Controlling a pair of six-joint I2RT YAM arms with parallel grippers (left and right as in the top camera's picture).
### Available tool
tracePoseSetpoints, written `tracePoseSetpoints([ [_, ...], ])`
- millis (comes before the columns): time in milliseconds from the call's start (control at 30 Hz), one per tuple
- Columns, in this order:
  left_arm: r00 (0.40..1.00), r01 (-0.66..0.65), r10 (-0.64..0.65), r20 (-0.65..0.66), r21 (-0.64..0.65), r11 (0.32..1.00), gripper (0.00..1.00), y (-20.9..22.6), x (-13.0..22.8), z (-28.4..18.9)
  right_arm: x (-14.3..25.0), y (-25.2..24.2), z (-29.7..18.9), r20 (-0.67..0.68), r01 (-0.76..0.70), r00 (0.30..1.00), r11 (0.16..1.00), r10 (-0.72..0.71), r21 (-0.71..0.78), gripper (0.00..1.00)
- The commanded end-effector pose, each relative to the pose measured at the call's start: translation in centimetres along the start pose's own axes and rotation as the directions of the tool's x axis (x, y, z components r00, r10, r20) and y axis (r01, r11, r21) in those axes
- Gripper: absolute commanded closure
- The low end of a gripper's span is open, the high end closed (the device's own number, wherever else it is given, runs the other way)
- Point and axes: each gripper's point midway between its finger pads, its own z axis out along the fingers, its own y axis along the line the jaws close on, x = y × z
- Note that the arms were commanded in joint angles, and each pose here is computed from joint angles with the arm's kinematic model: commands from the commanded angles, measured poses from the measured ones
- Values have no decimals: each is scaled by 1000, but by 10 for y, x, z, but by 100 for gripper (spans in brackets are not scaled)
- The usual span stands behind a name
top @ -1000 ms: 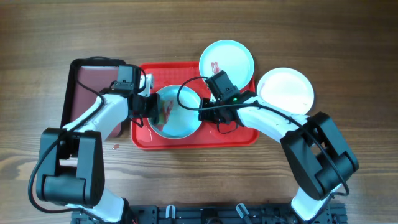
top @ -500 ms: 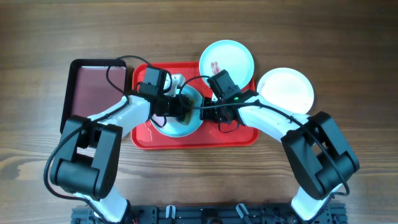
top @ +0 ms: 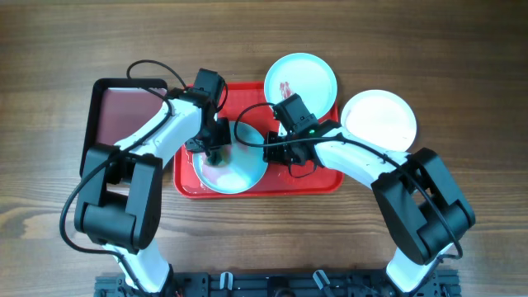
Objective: Clean dirty plates on tray and stack at the side
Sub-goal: 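Scrub the light-blue plate with the sponge in left gripper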
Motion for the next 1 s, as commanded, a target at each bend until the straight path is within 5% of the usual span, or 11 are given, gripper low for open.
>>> tracePoseSetpoints([
  [0,968,-147,206,-146,335,931,96,-60,41,8,-1,10,2,-9,22,1000,999,-22,-34,96],
  [67,953,-213,286,-104,442,871,96,-85,44,2,-1,11,2,-11,24,1000,999,-25,-36,96],
  [200,956,-274,294,12,397,876,96,-94,21,6,0,12,2,-15,33,999,999,-34,-42,95],
  [333,993,-95,89,73,73,993,96,-40,-9,19,0,12,2,-15,34,999,999,-34,-42,96],
  [433,985,118,-82,153,-239,964,96,21,-14,14,0,12,2,-15,35,999,998,-36,-42,96],
  [633,977,211,-196,79,-361,908,96,44,21,8,-1,12,2,-12,36,999,998,-37,-44,96],
  [700,995,74,-93,-45,-316,946,96,30,39,11,-1,12,2,-11,37,999,998,-37,-45,96],
  [800,973,-111,91,-214,-87,990,96,-7,64,15,-3,12,0,-15,29,999,998,-30,-57,96],
  [967,917,-283,320,-238,178,943,96,-43,76,12,-4,11,0,-16,28,999,998,-29,-62,96],
])
